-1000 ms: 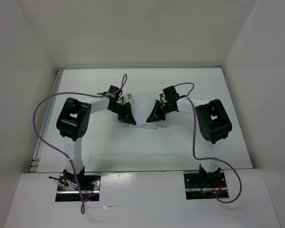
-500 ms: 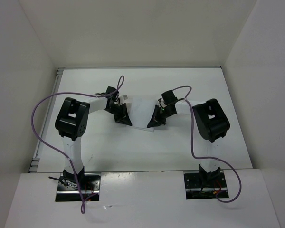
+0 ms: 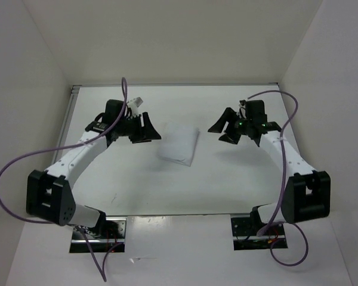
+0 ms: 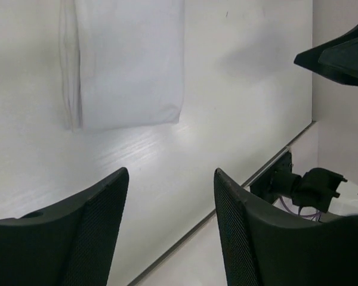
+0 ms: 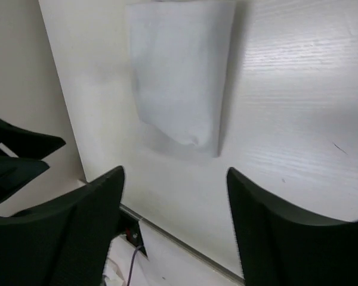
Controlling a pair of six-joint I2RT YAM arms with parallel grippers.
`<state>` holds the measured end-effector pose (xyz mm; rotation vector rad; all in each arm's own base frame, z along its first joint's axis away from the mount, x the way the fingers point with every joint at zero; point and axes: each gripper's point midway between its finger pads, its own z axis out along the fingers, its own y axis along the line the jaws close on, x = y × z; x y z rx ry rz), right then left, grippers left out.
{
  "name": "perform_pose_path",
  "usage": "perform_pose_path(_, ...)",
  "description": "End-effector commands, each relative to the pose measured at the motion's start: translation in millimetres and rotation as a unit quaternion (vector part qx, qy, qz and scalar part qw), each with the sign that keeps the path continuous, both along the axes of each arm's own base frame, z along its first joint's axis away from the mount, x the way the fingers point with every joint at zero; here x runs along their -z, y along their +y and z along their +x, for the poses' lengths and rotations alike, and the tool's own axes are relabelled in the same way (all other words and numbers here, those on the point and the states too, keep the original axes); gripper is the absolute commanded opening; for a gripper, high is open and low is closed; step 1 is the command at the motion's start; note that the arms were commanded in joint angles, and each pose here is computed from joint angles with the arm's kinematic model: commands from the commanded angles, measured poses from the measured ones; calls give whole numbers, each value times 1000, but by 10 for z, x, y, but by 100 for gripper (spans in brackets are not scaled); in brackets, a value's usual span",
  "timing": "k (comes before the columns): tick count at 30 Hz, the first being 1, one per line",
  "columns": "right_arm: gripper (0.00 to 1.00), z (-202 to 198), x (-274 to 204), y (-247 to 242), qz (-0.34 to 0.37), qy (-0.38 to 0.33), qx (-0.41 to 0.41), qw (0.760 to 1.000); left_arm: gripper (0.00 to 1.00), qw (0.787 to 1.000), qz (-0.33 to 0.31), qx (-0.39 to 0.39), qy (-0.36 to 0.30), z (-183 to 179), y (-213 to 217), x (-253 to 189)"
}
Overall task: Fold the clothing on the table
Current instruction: Fold the skirt
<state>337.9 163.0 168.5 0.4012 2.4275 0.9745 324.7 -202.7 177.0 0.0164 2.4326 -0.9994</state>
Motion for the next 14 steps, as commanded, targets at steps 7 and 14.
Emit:
perform_pose_path(7,79,-589,337,-334,-45,57,47,996,68,997,-5,-77,18,-172,275,139)
perform_pose_path(14,79,-748,376,-461,-43,64,69,995,68,996,22,-87,8,-124,403,179)
